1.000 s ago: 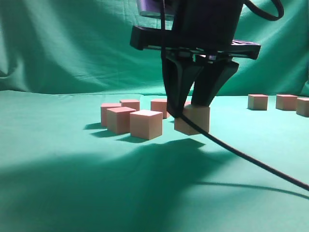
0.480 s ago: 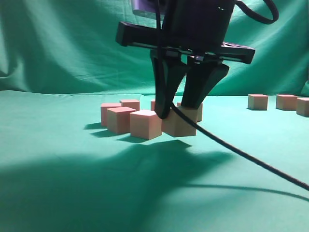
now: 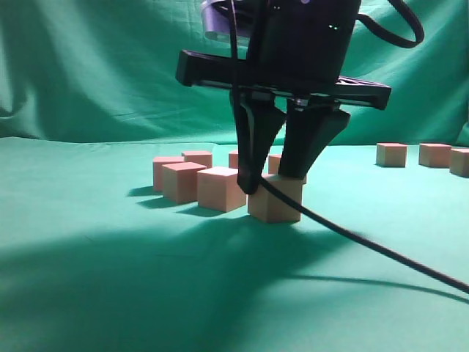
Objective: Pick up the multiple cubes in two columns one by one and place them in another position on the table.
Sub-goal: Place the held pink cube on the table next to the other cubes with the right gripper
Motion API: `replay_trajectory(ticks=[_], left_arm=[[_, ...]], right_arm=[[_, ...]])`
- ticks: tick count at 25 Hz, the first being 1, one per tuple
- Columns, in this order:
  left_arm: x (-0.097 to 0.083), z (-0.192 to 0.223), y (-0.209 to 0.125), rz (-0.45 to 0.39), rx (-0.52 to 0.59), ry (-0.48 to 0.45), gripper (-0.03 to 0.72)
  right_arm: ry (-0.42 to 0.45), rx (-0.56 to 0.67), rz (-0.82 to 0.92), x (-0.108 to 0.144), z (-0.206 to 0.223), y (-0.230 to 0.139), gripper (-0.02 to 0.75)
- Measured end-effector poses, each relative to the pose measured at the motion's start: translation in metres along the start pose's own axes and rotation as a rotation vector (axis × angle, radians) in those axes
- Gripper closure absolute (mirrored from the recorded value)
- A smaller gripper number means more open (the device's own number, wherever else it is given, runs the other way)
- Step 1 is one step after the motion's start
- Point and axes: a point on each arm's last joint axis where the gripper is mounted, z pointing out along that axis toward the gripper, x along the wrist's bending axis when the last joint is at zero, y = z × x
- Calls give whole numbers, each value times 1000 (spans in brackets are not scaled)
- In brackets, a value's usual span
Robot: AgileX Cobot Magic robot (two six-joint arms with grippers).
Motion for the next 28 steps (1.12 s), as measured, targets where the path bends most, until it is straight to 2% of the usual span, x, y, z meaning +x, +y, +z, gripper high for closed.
replay_trajectory(ticks=[10,13,15,17,19,20,23,24,25,26,28], left_arm=[[0,0,0,0,0,0,688],[0,0,0,0,0,0,688],[0,0,0,0,0,0,688],[0,0,0,0,0,0,688],[0,0,0,0,0,0,688],[0,0,0,0,0,0,688],[0,0,0,0,0,0,688],[0,0,0,0,0,0,688],[0,0,0,0,0,0,688],[0,0,0,0,0,0,688],[0,0,0,0,0,0,688]], right_arm=[[-2,7,13,0,0,-1,472],[-9,33,4,-1,0,-2,267],[-16,56,-12,0,-3,-2,157],[-22,74,-25,1,-12,5,88],[-40,100,-39,3,-24,13,102],[-55,107,-48,3,-32,19,62],[-131,110,-91,0,-55,34,77],[-165,99,-108,-2,-63,40,129],[-200,101,-121,-4,-69,43,129],[-242,99,-135,-7,-76,47,171],[-322,60,-165,-12,-89,56,180]])
